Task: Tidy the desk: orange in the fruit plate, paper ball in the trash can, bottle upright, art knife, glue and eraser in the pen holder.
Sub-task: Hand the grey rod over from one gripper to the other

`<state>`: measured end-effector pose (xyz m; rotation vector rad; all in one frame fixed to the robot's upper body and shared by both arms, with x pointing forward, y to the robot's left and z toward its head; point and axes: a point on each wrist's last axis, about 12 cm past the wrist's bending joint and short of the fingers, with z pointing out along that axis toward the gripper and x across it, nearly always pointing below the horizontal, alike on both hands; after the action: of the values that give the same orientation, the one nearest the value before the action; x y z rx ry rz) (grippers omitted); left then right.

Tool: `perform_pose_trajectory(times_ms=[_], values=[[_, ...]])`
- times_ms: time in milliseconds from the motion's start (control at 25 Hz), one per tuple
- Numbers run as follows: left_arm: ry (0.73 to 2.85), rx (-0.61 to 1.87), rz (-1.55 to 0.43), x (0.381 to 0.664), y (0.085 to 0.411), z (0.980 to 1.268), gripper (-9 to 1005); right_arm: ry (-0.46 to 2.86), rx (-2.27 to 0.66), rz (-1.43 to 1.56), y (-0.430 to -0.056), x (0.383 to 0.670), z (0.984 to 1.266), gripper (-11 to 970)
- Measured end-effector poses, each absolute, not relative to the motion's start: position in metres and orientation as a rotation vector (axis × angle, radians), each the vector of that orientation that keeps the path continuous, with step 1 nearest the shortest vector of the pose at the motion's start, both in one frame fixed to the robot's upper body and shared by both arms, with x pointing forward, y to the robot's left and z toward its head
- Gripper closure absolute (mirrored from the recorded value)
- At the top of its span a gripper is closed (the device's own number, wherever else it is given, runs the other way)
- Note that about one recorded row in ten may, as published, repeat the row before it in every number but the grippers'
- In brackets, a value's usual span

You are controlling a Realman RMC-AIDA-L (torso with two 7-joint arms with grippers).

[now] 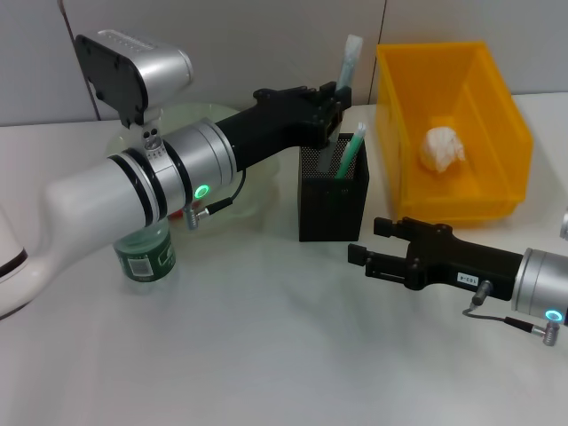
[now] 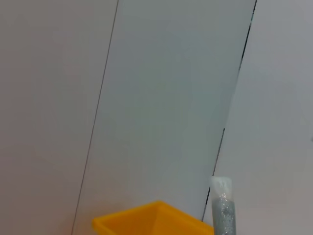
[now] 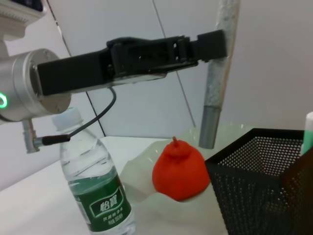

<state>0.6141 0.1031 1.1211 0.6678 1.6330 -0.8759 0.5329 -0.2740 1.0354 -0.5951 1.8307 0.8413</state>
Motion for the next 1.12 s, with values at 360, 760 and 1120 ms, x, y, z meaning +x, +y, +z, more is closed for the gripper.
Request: perform_pose_trajectory(times_ms=[360,760,1120], values=[[1.619,0.674,-0.863,0.617,0.102,1.125,855,1.823,-0.617,0.851,-0.268,0.536,1.037,195],[1.626,0.672,-0.856,0.618,0.103,1.123,855,1.815,-0.625,0.866,-0.262,0.539,1.039,195],[1.521,0.649,-0.909,0.611,0.108,1.13,855,1.816,-0.611,0.866,-0.263,0.538,1.037,196]])
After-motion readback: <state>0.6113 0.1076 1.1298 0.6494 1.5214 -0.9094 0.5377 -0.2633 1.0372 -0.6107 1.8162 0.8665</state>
